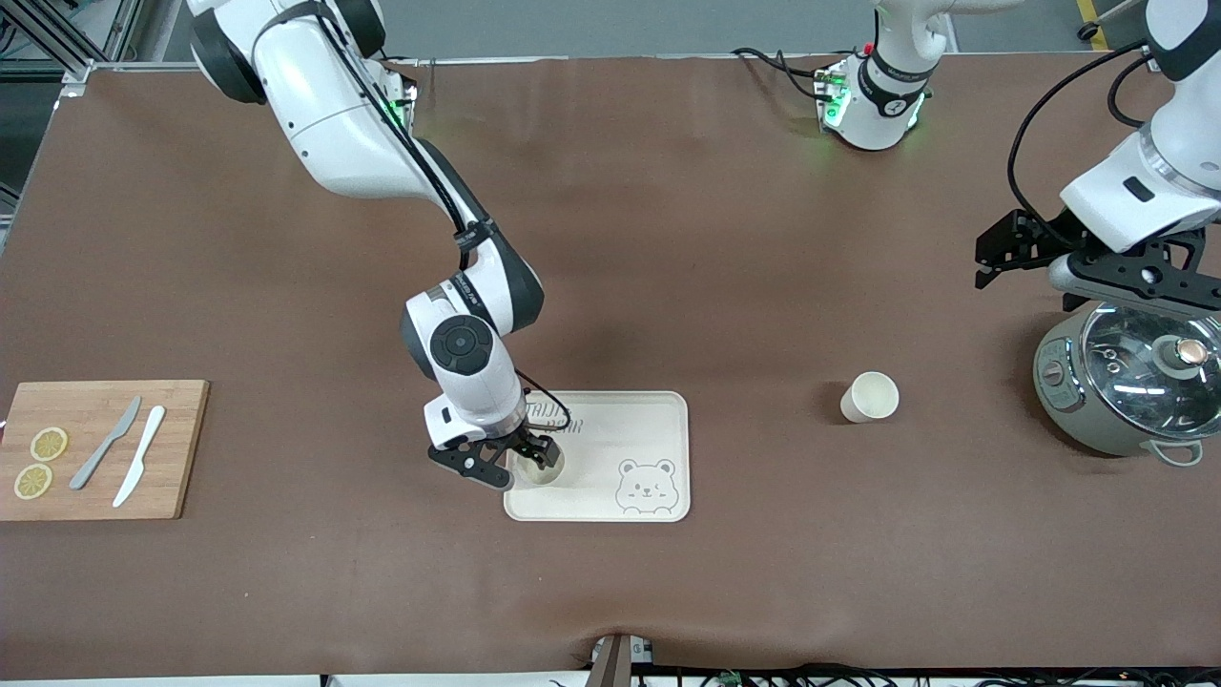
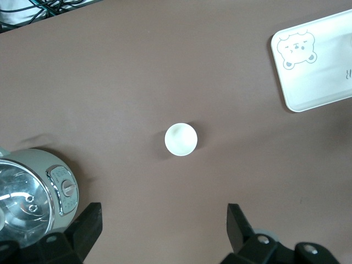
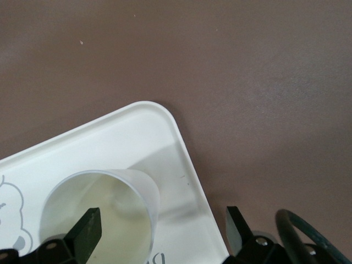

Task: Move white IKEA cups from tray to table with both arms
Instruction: 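Close the right gripper on the rim of the second white cup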

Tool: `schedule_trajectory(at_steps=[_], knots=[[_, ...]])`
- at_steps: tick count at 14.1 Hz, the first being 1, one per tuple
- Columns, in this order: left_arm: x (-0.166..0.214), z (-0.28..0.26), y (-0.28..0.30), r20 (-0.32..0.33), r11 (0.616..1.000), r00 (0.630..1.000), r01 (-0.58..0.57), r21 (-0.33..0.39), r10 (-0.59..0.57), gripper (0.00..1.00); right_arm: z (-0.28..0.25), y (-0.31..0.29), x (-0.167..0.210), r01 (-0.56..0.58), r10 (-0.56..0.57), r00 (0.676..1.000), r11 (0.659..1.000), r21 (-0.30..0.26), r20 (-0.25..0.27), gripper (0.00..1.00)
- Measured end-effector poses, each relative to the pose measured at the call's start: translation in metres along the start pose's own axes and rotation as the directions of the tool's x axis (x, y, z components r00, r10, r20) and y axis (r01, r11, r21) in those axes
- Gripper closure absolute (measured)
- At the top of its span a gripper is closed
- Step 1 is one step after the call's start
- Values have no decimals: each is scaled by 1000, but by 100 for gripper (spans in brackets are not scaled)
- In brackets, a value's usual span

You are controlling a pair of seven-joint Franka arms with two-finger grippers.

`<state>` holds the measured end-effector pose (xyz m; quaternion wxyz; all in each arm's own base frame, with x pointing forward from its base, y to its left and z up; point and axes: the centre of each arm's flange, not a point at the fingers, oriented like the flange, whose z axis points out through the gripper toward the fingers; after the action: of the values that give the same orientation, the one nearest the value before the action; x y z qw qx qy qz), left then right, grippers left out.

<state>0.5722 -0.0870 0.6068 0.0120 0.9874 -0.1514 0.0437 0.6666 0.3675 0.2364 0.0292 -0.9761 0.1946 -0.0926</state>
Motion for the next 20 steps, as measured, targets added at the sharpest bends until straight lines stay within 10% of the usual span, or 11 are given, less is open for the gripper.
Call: schedule_trajectory(at_steps=[9,15,20], knots=[[-1,7,1,15,1000,1000,-2,-2,2,0,0,-4,-3,6,-6,1000,1000,8,-4,7],[-1,17,-7,35,1000,999,12,-5,-12,0,-2,-9,-9,-9,9,1000,1000,12,-4,71],[-1,21,-8,39,1000,999,13,-7,-12,0,-2,-9,-9,-10,10,1000,1000,13,-4,89]])
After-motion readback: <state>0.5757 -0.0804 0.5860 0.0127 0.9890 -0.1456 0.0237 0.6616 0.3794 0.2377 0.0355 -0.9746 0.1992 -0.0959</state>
